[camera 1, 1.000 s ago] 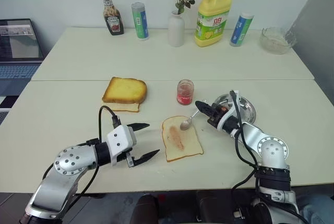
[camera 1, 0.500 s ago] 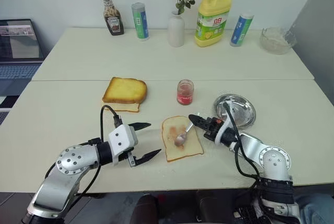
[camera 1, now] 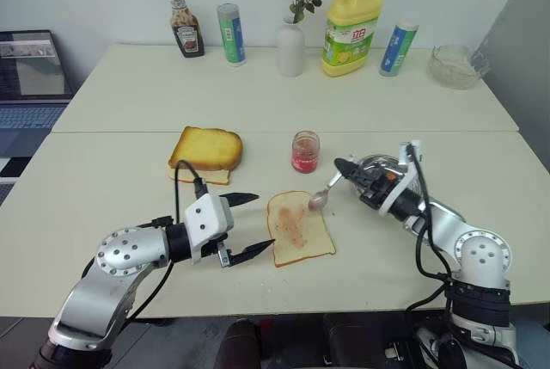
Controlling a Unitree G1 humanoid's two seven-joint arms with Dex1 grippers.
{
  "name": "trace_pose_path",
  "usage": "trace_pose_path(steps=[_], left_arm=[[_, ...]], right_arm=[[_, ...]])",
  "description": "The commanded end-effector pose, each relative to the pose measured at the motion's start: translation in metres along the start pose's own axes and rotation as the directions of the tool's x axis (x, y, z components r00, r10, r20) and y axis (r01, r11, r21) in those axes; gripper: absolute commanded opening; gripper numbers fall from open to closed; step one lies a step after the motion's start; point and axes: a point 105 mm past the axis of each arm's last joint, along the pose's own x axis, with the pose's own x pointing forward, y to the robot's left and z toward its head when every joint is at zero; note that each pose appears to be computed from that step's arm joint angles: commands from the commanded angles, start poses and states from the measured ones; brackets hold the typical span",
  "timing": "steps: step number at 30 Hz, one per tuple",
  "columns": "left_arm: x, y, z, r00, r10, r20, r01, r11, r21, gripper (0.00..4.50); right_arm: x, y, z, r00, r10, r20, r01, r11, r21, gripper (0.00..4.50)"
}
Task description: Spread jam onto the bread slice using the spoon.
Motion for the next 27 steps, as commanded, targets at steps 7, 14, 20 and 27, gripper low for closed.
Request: trace_pose_path(steps=[7,14,20,27], left_arm=[[0.033,0.009,0.042,0.996,-0.061,0.071,0.056,0.996,0.073,4.5],[0.059,0.013,0.051,0.992,-0.089,0.092,0.082,0.994,0.074,4.5],[0.078,0.01,0.05,0.989,-0.108,0.101,0.099,0.991,0.089,4.5],[0.089,0.01,0.06,0.986,-0.106,0.127,0.094,0.991,0.096,4.5]], right_arm=[[-0.059,-0.034,0.071,0.938,-0.194,0.286,0.234,0.965,-0.114,0.02],[-0.07,-0.071,0.076,0.899,-0.29,0.328,0.333,0.939,-0.083,0.02],[-0.07,-0.103,0.077,0.875,-0.35,0.334,0.392,0.918,-0.065,0.02],[-0.074,-0.126,0.084,0.851,-0.391,0.352,0.426,0.904,-0.027,0.02]])
